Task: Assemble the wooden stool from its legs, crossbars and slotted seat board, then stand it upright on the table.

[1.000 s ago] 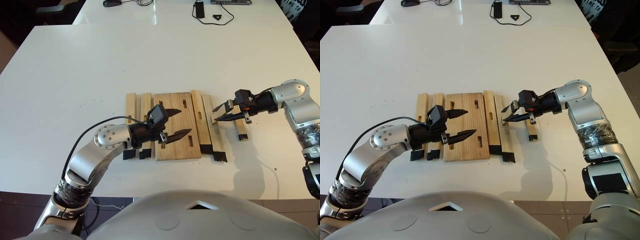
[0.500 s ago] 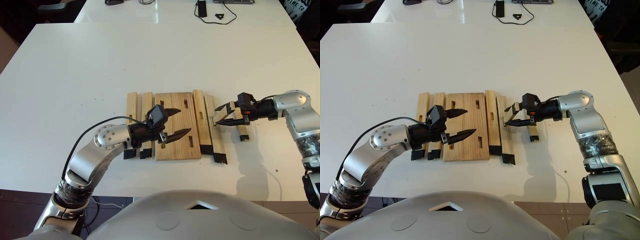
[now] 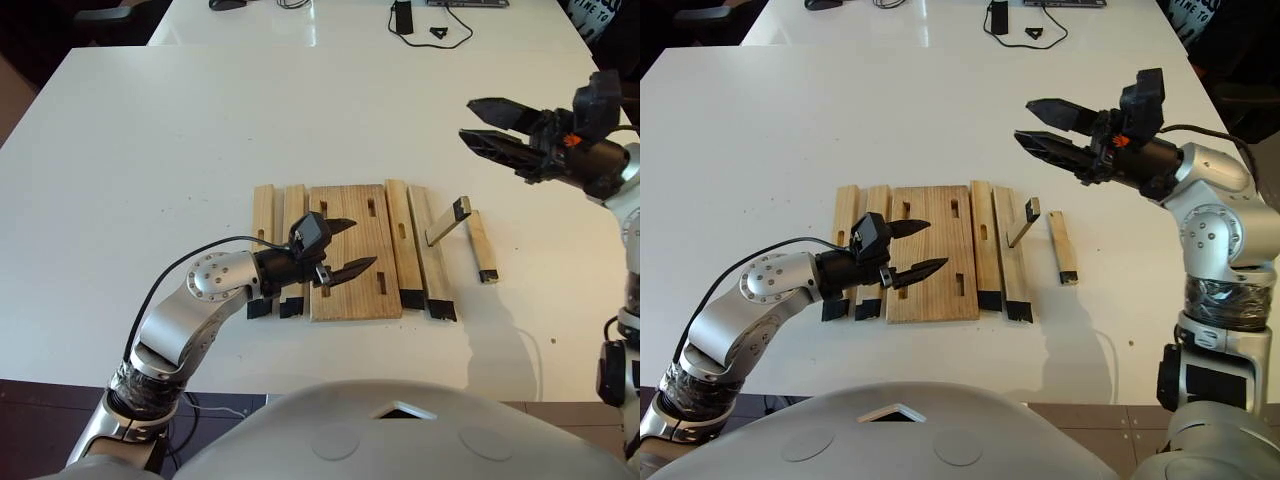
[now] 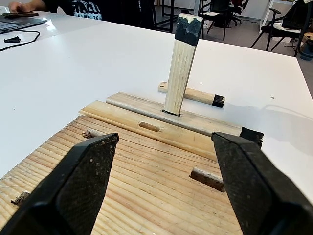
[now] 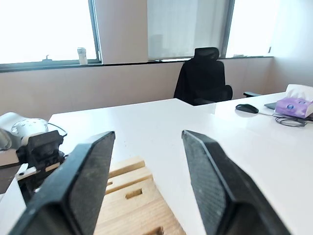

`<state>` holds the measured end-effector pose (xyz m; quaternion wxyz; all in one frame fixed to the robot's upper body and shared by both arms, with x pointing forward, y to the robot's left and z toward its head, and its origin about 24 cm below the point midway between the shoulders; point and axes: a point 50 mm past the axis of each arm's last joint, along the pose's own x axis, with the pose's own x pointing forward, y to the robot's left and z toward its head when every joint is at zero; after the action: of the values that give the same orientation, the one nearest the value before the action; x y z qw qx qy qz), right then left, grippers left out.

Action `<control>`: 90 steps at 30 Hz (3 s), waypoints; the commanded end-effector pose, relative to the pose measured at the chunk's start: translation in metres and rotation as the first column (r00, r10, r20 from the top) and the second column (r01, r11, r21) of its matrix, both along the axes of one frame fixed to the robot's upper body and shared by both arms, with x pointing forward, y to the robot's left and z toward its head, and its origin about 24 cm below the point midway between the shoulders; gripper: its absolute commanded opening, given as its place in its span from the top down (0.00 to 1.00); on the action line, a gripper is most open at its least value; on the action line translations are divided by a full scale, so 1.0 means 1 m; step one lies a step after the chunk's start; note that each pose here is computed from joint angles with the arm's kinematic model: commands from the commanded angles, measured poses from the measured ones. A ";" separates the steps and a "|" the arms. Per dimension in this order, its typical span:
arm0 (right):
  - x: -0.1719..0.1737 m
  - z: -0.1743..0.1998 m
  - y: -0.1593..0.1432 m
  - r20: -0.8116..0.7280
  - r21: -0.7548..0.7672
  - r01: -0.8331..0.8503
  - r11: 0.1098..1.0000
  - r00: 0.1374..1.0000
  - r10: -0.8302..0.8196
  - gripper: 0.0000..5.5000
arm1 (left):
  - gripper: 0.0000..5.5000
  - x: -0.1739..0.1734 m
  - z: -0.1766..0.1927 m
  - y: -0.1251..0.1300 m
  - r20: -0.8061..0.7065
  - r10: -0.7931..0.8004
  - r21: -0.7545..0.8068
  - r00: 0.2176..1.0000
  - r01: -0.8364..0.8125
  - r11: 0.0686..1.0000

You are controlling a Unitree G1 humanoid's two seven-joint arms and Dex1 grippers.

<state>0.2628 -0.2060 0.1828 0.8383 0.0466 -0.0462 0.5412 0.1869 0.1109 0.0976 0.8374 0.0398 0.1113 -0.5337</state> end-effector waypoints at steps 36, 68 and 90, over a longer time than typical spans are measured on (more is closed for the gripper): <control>-0.080 -0.126 0.002 -0.359 -0.394 -0.318 0.863 0.917 0.174 0.41 | 0.36 0.009 -0.002 0.010 0.004 0.060 0.024 0.998 -0.060 0.998; -0.079 -0.138 -0.039 -0.264 -0.474 0.217 0.853 0.890 -0.373 0.41 | 0.36 0.006 -0.005 0.016 0.010 0.134 0.019 0.991 -0.134 0.991; -0.074 -0.168 -0.029 -0.307 -0.560 0.257 0.787 0.818 -0.486 0.55 | 0.36 0.006 -0.008 0.012 0.008 0.127 0.029 0.992 -0.127 0.991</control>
<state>0.1948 -0.2318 0.0289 0.9059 -0.0706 0.2369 0.3439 0.1916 0.1227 0.0911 0.8677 0.0411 0.1146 -0.4820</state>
